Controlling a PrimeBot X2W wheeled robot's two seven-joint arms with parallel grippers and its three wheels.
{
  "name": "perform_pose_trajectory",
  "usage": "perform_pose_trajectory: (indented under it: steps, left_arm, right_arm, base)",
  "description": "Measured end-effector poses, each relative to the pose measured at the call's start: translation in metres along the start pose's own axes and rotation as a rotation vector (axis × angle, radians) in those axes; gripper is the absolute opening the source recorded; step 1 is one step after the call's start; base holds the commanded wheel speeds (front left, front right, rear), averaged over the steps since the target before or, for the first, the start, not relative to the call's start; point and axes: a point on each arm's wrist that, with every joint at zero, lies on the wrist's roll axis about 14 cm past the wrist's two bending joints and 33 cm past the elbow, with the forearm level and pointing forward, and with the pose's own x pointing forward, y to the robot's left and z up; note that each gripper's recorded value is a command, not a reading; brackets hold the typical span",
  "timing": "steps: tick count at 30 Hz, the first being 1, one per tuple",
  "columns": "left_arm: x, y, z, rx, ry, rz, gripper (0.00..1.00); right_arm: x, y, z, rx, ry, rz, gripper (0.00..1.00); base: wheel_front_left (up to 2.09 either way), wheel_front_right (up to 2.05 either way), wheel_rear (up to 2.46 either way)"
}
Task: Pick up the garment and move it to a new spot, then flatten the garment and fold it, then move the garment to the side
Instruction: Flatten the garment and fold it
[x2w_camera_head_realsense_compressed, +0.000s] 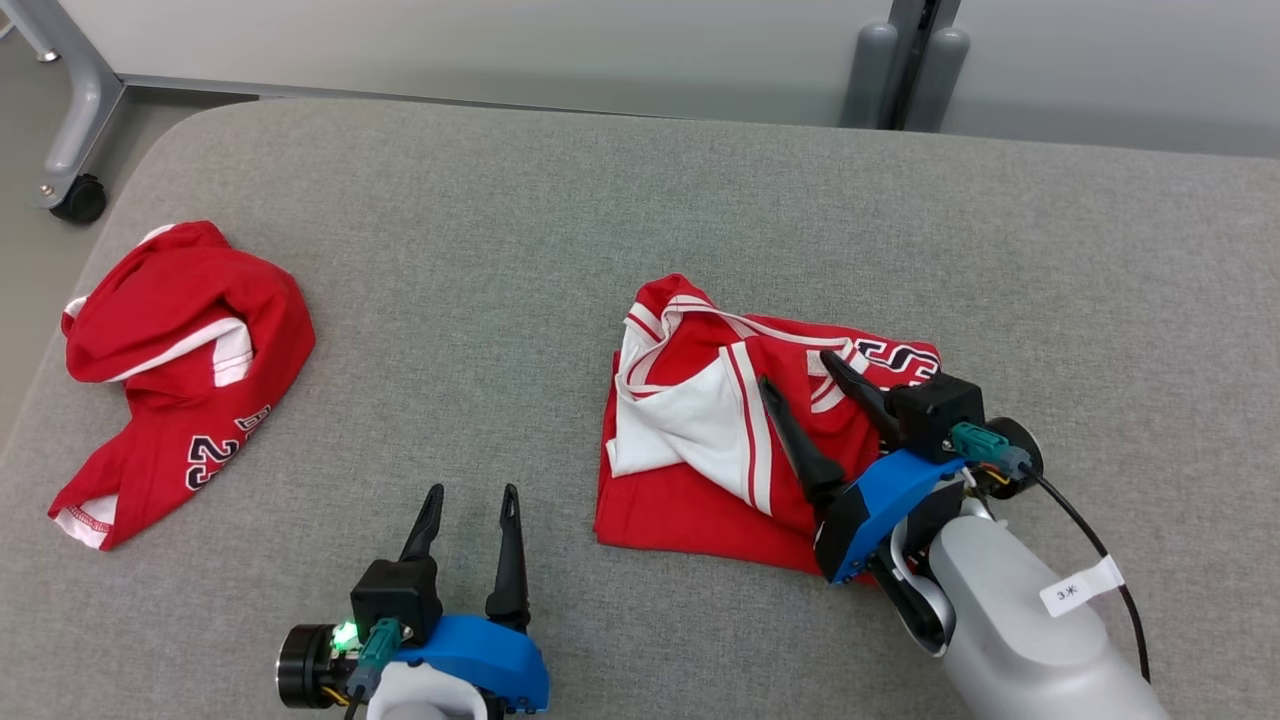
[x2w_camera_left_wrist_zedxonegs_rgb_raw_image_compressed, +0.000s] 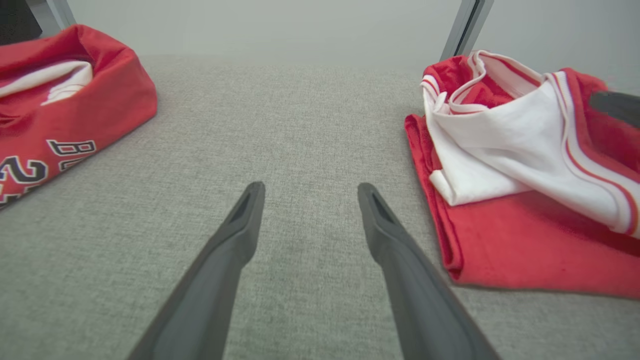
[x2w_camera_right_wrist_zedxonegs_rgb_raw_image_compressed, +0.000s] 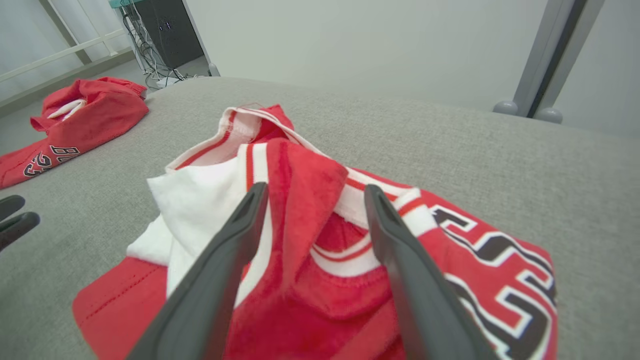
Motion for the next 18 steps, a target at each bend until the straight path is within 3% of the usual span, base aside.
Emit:
perform_pose_trajectory:
  steps: [5,6,7,8,11,18]
  left_arm:
    - [0.001,0.0,0.0,-0.008,0.002,0.001,1.0]
    - [0.001,0.001,-0.001,-0.01,0.004,0.005,1.0]
    - [0.001,0.002,-0.001,-0.012,0.007,0.008,1.0]
    - [0.001,0.002,-0.002,-0.012,0.008,0.01,1.0]
    - [-0.001,0.005,-0.003,-0.012,0.012,0.018,1.0]
    - [-0.002,0.008,-0.001,-0.016,0.005,0.029,1.0]
  right_arm:
    - [0.007,0.004,-0.005,-0.014,0.028,0.015,1.0]
    - [0.008,0.007,-0.005,-0.017,0.028,0.024,0.96]
    - [0.01,0.009,-0.004,-0.022,0.029,0.031,0.85]
    - [0.011,0.01,-0.004,-0.025,0.03,0.036,0.58]
    - [0.013,0.011,-0.009,-0.031,0.049,0.042,0.0]
    - [0.019,0.041,0.021,-0.049,-0.043,0.131,0.0]
  base:
    - [0.0,0.0,0.0]
    - [0.0,0.0,0.0]
    - [0.0,0.0,0.0]
    - [0.0,0.0,0.0]
    - [0.0,0.0,0.0]
    - [0.0,0.0,0.0]
